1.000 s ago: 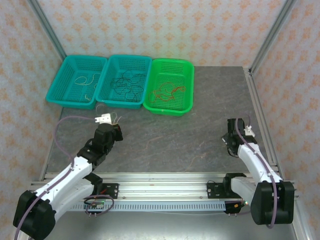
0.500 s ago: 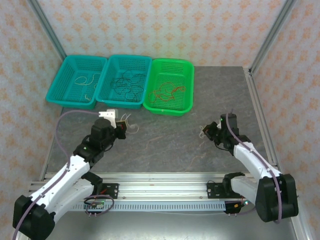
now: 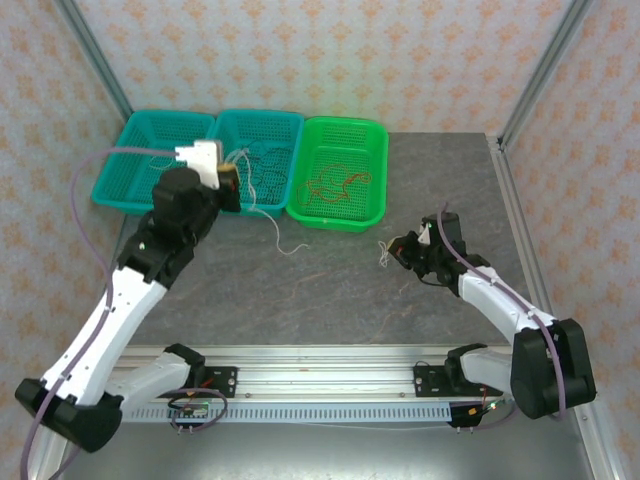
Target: Untangle the cables
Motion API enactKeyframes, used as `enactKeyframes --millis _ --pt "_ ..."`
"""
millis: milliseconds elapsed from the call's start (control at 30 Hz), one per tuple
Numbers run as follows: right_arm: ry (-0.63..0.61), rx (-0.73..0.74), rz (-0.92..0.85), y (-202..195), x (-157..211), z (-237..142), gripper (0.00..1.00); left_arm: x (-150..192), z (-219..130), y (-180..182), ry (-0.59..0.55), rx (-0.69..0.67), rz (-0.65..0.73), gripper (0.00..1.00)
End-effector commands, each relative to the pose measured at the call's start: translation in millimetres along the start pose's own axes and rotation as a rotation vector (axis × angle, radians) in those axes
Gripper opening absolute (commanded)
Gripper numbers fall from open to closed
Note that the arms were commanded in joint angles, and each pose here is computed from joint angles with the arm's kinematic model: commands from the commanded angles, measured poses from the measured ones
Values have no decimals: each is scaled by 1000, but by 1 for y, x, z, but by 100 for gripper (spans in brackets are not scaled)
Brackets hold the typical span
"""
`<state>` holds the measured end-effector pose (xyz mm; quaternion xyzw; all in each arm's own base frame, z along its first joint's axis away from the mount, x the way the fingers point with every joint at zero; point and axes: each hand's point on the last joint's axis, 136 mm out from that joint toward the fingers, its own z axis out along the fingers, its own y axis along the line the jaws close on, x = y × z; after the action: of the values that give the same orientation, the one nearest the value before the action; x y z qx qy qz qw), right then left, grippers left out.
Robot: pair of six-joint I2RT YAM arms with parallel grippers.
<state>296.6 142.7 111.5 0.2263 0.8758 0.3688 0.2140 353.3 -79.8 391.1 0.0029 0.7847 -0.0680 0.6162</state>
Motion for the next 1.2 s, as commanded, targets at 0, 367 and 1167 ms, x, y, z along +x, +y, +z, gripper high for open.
enactKeyframes --millis 0,367,1167 --pt "-7 -39 -7 15 -4 -3 0 -44 15 34 -54 -125 100 0" --pt "-18 -23 -43 15 2 -22 0 -115 91 171 -97 -399 -33 0" --pt "-22 -43 -47 21 8 -37 0 -50 142 236 -53 -163 -577 77"
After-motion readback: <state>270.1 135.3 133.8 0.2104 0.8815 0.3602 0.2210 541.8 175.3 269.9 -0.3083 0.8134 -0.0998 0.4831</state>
